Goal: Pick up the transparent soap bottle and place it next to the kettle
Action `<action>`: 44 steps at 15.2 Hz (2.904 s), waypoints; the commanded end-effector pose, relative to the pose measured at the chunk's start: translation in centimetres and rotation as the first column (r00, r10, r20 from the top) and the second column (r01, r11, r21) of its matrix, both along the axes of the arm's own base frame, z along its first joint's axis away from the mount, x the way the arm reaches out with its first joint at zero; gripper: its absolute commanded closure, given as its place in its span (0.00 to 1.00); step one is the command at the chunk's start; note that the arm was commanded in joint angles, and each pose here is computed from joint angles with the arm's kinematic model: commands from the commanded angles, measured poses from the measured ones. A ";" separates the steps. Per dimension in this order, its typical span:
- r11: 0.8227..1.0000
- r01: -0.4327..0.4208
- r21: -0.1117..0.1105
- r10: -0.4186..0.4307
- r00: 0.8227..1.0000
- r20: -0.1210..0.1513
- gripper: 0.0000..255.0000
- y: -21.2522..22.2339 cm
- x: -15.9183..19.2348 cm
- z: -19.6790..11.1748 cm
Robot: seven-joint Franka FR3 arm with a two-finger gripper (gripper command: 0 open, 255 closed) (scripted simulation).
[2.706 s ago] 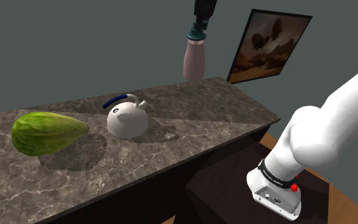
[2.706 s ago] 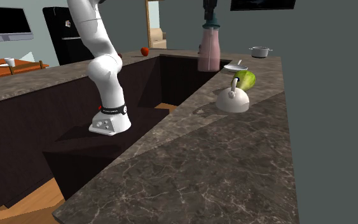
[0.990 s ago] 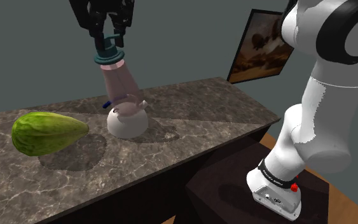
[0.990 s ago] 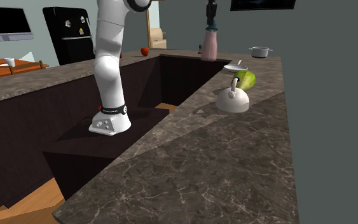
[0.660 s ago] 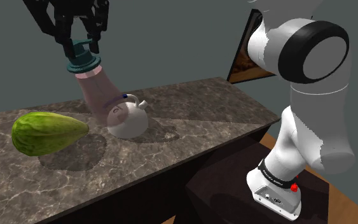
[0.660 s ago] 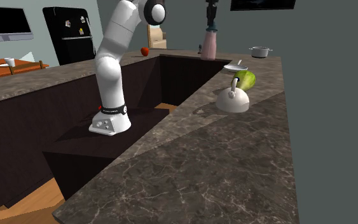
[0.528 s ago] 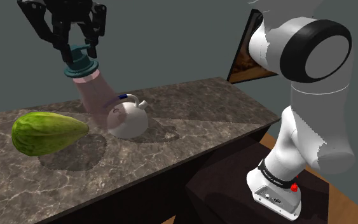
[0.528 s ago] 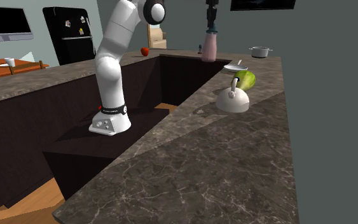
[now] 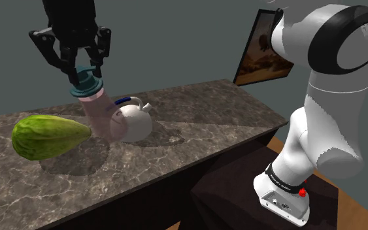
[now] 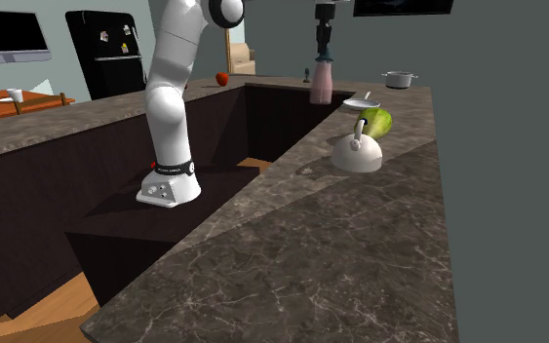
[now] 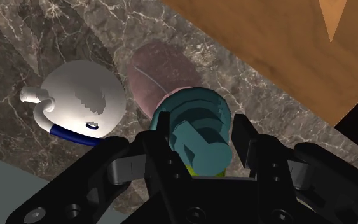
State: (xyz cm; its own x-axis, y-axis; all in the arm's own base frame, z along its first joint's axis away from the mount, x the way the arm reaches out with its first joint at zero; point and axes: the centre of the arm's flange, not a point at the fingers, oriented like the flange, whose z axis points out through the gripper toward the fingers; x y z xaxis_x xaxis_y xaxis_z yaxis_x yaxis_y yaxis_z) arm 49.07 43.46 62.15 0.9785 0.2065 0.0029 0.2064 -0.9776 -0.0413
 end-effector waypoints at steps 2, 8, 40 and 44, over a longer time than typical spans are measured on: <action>1.000 0.000 0.001 0.000 1.000 0.001 1.00 -0.2 0.0 -1.5; 1.000 0.000 0.001 0.000 1.000 0.001 1.00 -0.2 0.0 -4.7; 1.000 0.000 0.001 0.000 1.000 0.001 1.00 -0.2 0.0 -18.7; 1.000 0.000 0.001 0.000 1.000 0.001 0.00 -0.2 0.0 -18.7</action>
State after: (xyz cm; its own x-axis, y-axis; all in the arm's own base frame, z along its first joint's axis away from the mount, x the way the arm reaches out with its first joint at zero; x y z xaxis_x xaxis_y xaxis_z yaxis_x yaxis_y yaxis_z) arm 49.11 43.30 43.49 0.9785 0.2063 0.0041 0.2062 -0.9776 -0.0419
